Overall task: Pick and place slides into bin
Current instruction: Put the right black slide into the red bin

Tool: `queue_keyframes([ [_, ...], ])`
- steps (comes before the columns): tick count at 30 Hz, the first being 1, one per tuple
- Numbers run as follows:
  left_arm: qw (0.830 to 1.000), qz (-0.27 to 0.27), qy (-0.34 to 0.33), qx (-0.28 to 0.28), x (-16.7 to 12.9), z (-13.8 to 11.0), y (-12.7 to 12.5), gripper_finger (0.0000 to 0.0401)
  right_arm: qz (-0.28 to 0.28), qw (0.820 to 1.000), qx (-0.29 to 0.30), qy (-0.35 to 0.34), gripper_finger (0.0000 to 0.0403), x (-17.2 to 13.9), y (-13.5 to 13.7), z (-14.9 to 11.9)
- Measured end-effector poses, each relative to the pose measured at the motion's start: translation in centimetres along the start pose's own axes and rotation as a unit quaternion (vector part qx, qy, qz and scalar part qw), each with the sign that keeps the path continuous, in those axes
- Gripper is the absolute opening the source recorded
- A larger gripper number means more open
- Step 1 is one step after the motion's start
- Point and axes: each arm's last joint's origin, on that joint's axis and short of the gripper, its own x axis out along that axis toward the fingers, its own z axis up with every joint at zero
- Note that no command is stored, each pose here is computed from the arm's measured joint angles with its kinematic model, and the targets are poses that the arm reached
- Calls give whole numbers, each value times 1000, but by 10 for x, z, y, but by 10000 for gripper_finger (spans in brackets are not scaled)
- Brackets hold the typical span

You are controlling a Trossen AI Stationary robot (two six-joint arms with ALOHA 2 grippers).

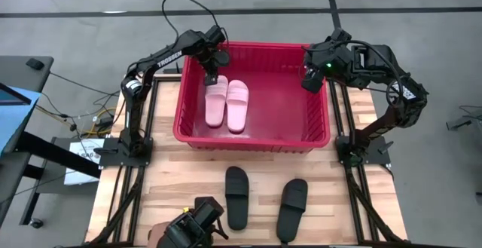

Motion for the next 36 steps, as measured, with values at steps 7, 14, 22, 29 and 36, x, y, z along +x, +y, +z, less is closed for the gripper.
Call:
queue_keyframes([
  [7, 1000, -1, 5, -12, 0, 0, -2, 165, 0, 1000, 0, 0, 276, 0, 0, 0],
  [14, 999, 2, 25, -39, -22, 3, -3, 165, 0, 1000, 0, 0, 276, 0, 0, 0],
  [22, 994, -57, -35, -88, -71, 12, -9, 165, 2, 1000, 3, -1, 276, 0, 1, 0],
  [29, 981, -92, -151, -82, -128, 16, -19, 165, 31, 999, 14, -5, 276, 0, 2, 0],
  [36, 949, -104, -291, -54, -202, 3, -45, 165, 61, 998, 21, -17, 276, -5, 9, 2],
])
